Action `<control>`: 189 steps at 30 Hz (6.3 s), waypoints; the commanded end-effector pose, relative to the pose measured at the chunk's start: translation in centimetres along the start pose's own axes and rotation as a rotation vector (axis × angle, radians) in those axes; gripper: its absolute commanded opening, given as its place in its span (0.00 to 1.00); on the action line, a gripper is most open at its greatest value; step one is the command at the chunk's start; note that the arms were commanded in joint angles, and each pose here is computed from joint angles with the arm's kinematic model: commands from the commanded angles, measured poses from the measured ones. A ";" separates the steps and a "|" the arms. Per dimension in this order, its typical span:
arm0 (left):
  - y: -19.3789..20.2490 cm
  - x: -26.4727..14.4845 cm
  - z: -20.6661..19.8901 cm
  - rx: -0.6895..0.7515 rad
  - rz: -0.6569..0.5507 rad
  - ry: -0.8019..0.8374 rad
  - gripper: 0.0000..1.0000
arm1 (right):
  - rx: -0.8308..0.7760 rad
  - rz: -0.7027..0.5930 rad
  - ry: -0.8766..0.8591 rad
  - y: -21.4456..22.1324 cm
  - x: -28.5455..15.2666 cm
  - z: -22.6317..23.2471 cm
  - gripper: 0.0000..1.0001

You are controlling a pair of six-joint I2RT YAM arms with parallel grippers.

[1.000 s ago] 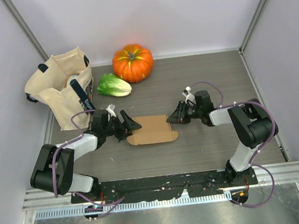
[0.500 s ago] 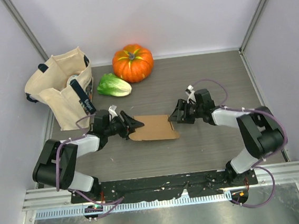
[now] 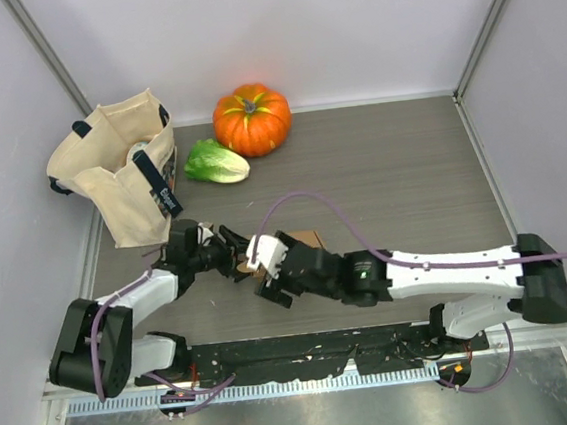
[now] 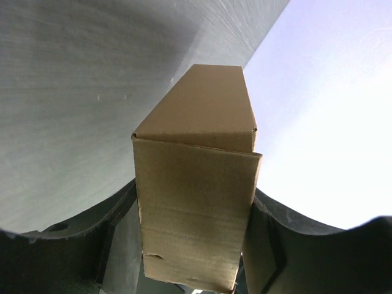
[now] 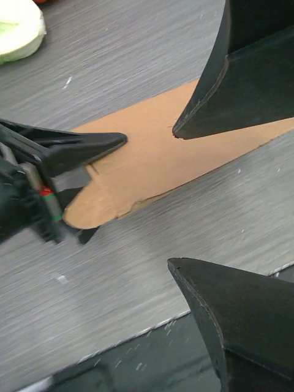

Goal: Fold the paper box

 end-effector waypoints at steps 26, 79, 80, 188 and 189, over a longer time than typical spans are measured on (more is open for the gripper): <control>4.0 -4.7 -0.8 -0.018 -0.028 0.091 0.85 | -0.378 -0.010 0.388 3.9 2.8 -0.3 0.53; 4.2 -2.2 4.1 0.278 -0.056 -0.059 0.99 | 1.113 0.257 -0.075 12.6 2.7 -16.3 0.45; 4.3 -2.2 4.1 0.276 -0.054 -0.061 1.00 | 1.127 0.263 -0.074 13.1 2.7 -16.3 0.43; 6.9 -2.3 -4.4 -0.130 0.168 0.410 0.58 | 0.632 -0.314 0.201 2.5 -10.1 -5.1 0.99; 6.8 -2.1 -4.4 -0.118 0.166 0.404 0.57 | 0.730 -0.325 0.192 2.2 -10.3 -5.5 1.00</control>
Point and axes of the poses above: each gripper's point midway between its finger pads, its own x axis out along the fingers, its own z axis along the line the jaws close on, y = z × x, the point moved 10 cm from there along -x, back along the fingers, and after that the axes turned 14 degrees about x, right-handed, at the moved point
